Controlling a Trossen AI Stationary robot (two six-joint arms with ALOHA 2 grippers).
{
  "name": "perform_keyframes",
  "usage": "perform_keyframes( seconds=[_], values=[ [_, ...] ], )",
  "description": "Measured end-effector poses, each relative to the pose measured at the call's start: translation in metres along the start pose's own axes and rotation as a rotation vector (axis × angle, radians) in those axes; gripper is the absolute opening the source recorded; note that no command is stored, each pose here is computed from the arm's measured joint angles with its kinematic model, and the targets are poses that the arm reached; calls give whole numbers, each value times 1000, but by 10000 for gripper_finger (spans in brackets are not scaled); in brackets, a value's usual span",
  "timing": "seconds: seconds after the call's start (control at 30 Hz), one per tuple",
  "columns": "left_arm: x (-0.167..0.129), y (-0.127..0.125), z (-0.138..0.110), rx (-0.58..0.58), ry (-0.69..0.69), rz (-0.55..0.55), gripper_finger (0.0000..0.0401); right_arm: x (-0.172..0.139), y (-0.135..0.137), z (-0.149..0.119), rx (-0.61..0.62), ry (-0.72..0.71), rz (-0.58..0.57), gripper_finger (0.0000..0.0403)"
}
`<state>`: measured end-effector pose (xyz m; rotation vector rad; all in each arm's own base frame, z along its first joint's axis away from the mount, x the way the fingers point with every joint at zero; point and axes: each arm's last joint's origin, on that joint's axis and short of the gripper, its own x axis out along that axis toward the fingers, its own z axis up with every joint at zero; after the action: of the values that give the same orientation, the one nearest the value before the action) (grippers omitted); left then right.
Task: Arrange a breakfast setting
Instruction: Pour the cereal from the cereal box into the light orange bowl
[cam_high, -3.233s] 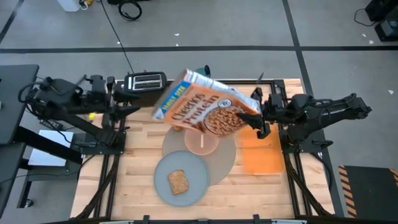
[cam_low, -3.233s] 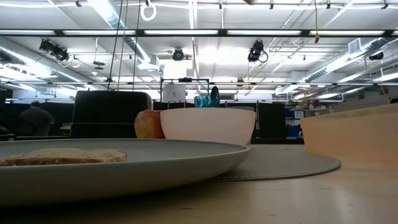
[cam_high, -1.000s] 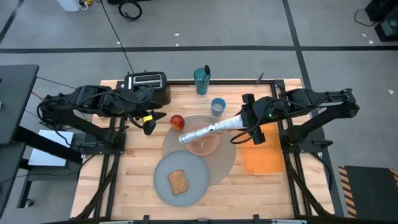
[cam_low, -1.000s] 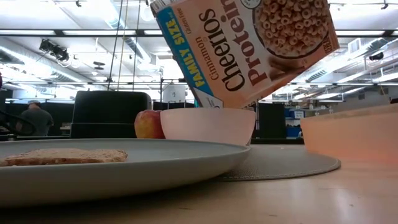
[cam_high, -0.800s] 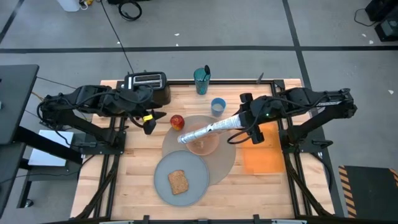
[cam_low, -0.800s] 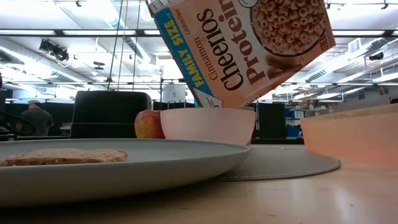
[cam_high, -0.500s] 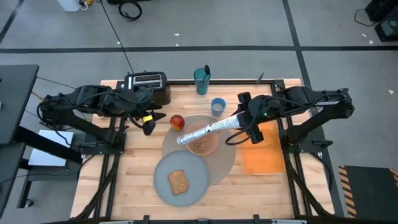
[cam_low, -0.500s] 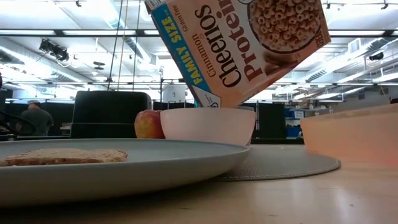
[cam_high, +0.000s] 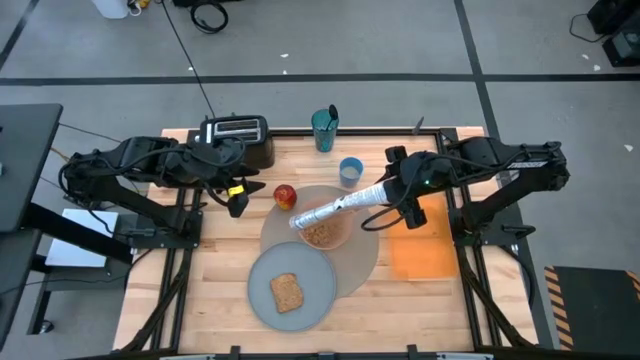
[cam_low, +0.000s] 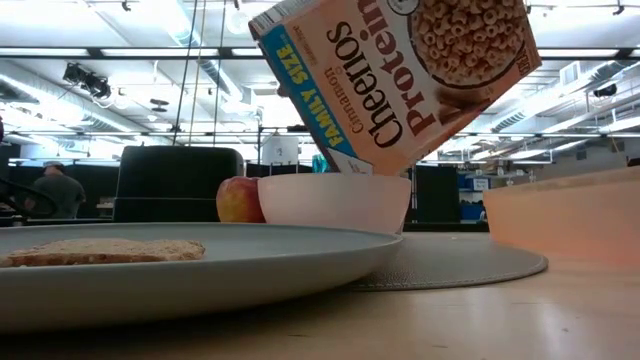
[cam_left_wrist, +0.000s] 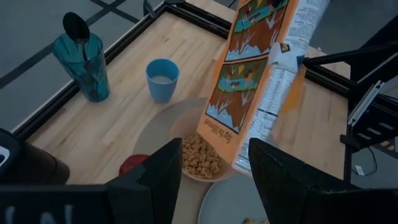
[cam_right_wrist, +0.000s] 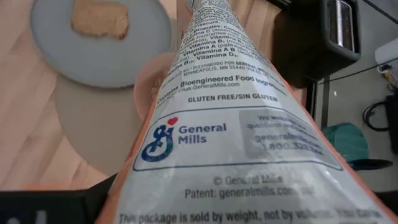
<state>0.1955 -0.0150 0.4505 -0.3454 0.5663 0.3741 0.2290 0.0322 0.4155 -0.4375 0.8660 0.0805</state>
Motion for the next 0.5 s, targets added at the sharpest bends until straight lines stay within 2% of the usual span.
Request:
perform_keyframes(
  seconds=[0.37,0.5],
  values=[
    [0,0,0,-19,0,0,192,-4,2,-3,49,8,21,231],
    [0,0,0,-20,0,0,192,-5,4,-3,68,-6,61,231]
  ],
)
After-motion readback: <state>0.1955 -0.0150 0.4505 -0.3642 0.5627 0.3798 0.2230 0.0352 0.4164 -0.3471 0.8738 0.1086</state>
